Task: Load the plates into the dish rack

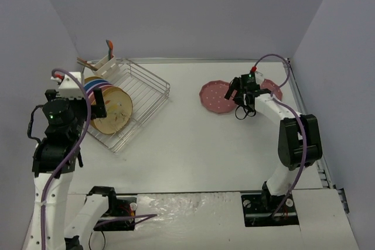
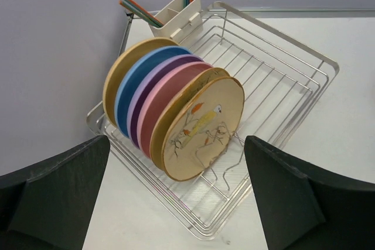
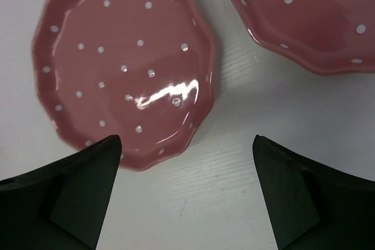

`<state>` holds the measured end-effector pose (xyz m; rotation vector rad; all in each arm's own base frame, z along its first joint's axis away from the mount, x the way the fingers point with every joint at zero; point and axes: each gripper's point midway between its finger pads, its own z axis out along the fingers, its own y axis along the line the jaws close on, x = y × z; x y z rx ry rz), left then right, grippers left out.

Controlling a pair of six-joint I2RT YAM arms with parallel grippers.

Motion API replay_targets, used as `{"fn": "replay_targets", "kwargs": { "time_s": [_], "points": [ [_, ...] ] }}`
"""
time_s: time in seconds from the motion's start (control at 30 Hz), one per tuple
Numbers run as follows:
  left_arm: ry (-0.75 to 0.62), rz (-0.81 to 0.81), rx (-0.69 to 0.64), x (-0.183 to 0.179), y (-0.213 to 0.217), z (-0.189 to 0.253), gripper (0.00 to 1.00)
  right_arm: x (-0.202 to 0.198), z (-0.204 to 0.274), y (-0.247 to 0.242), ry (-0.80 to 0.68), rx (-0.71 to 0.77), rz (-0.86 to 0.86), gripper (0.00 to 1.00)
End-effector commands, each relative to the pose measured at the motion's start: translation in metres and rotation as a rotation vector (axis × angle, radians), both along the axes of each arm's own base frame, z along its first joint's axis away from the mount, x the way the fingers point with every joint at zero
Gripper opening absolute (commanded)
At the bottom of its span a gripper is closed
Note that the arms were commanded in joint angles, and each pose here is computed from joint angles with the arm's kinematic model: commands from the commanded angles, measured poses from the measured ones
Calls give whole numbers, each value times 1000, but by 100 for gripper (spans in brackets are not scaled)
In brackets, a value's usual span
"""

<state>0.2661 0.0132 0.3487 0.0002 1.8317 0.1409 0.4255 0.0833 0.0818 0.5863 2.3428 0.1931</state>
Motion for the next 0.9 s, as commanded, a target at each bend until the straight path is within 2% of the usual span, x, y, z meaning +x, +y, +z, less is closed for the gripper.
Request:
{"fn": "replay_targets", "kwargs": {
  "time_s": [0.0,0.07,0.2,0.5,0.7,0.87],
  "points": [
    [-54,43,-209,-10,-10,0,97,23,-6,-17,-5,-56,-112,88],
    [-32,1,-256,-13,-21,-13,97,32,-23,-16,25,-84,-96,83],
    [1,-5,-354,-14,-33,-27,97,51,-29,-18,14,-97,-67,74],
    [34,-82,-512,-12,-61,-37,97,56,-59,-20,55,-72,-29,58],
    [78,-92,-538,-8,-67,-50,97,53,-72,-21,73,-41,-7,44],
    [89,-103,-544,-5,-70,-49,97,43,-78,-18,86,-24,9,28]
  ]
}}
